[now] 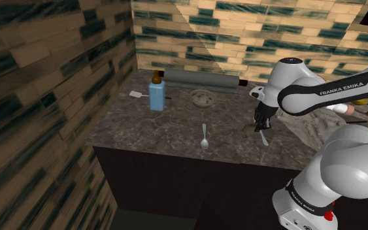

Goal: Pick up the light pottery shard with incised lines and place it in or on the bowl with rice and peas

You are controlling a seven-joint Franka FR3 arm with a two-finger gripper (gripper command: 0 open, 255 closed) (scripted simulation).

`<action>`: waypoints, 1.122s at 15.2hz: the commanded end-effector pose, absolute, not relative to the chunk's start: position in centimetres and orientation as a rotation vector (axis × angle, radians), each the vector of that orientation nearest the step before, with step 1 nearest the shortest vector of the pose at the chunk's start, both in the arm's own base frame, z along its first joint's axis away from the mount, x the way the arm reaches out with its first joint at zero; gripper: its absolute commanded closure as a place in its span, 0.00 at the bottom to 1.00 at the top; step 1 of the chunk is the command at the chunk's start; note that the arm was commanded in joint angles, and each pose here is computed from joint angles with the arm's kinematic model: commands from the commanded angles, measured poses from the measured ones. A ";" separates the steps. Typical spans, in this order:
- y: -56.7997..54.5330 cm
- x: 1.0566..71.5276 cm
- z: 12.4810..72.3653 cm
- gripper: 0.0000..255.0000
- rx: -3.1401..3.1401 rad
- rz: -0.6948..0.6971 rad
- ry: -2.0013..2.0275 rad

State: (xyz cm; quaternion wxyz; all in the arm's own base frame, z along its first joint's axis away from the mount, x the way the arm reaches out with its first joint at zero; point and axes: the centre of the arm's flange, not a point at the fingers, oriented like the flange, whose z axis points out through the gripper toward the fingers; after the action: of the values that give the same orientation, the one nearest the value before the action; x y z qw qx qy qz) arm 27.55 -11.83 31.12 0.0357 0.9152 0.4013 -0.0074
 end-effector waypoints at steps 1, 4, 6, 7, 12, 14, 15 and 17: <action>-11.8 27.5 32.1 1.00 2.812 -0.024 1.233; -11.8 27.5 33.7 1.00 2.812 -0.024 1.233; -11.8 27.5 34.8 1.00 2.812 -0.024 1.233; -11.8 27.5 35.3 1.00 2.812 -0.024 1.233; -11.8 27.5 38.0 1.00 2.812 -0.024 1.233; -11.8 27.5 39.0 1.00 2.812 -0.024 1.233; -11.8 27.5 39.5 1.00 2.812 -0.024 1.233; -11.8 27.5 40.6 1.00 2.812 -0.024 1.233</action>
State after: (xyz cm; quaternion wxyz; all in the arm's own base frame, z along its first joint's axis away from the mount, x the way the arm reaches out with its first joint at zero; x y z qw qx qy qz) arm 27.52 -11.83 40.10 0.0357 0.9153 0.4011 -0.0075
